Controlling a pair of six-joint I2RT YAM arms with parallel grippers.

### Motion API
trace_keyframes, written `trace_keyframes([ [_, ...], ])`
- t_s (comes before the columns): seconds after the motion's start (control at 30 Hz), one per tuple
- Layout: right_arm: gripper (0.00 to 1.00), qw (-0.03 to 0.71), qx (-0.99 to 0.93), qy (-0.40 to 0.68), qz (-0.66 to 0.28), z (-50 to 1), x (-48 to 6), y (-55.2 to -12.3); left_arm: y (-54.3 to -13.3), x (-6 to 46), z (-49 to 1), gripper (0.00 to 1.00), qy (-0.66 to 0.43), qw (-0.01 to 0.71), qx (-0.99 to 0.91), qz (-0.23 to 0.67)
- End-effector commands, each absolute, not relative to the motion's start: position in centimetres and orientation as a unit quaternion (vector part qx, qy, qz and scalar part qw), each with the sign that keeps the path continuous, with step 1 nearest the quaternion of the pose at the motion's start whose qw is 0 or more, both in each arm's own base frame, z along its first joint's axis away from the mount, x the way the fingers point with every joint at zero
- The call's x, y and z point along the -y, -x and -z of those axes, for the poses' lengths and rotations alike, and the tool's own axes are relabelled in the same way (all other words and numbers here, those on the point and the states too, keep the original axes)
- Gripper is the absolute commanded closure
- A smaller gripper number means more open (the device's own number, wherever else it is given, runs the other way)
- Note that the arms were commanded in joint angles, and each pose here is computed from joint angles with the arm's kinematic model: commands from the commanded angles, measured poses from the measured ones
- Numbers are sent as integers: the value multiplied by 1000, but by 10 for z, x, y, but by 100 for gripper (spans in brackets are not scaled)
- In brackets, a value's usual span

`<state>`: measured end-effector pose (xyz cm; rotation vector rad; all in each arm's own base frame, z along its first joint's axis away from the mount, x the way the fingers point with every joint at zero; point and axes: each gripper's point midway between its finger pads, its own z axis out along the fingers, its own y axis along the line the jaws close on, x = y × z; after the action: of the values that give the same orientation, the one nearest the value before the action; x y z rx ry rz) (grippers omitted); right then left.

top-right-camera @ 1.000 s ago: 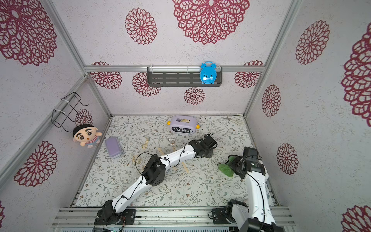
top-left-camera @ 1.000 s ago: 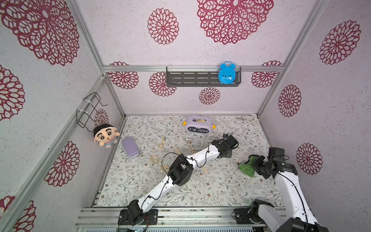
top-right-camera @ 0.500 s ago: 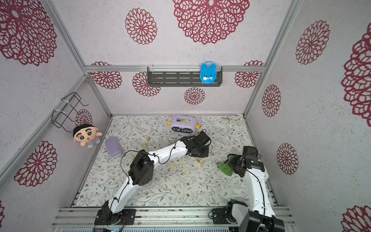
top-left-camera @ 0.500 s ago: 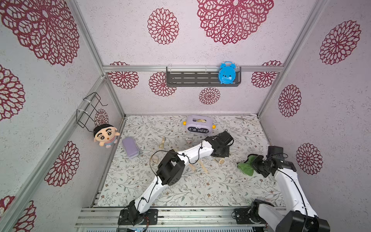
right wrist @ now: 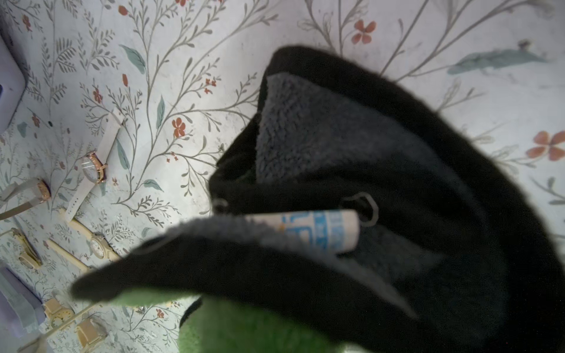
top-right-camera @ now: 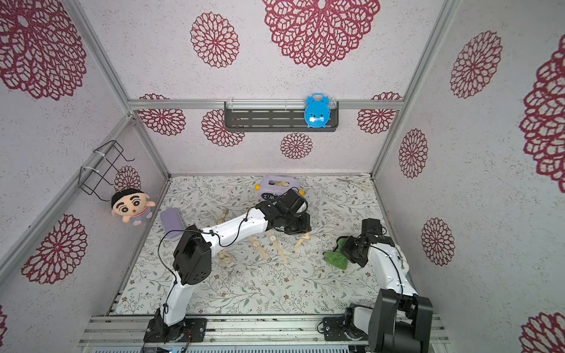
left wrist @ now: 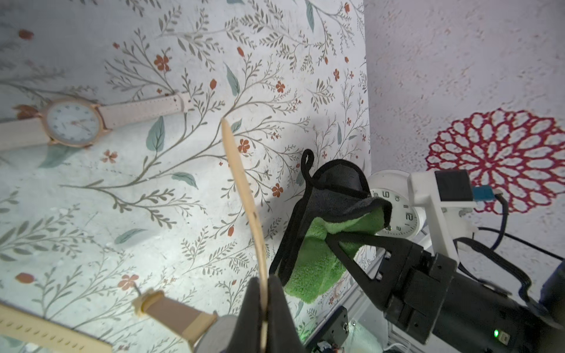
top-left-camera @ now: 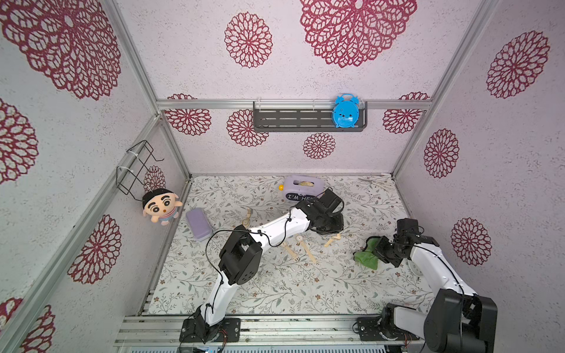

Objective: Wipe the watch dial
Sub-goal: Adjust the watch at the center of the board.

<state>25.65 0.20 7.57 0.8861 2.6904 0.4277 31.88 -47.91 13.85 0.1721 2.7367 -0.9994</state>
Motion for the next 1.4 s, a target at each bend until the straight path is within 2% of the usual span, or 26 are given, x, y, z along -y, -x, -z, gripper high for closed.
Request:
trace_keyframes([
  [0.0,97,150,-941,-261,-156,-86,-8,-273,-307,493,-162,100,-60,93,-912,394],
  [0.1,93,136,-948,-246,-152,-80,-11,-276,-302,496,-166,100,-49,81,-906,413],
  [0.5,96,125,-954,-241,-125,-70,-3,-285,-280,523,-176,100,6,-29,-861,507],
  [0.67,98,119,-957,-239,-116,-66,1,-294,-256,519,-167,100,12,-69,-861,504],
  [0.8,99,115,-957,-241,-112,-63,3,-302,-251,510,-155,100,61,-101,-851,512],
  [0.93,100,112,-957,-243,-111,-60,5,-310,-274,496,-125,100,109,-108,-854,496],
  [1.07,100,114,-955,-248,-113,-61,4,-314,-315,479,-91,100,149,-94,-860,479],
  [1.37,100,120,-953,-251,-116,-67,1,-311,-371,446,-17,100,145,-50,-904,399],
])
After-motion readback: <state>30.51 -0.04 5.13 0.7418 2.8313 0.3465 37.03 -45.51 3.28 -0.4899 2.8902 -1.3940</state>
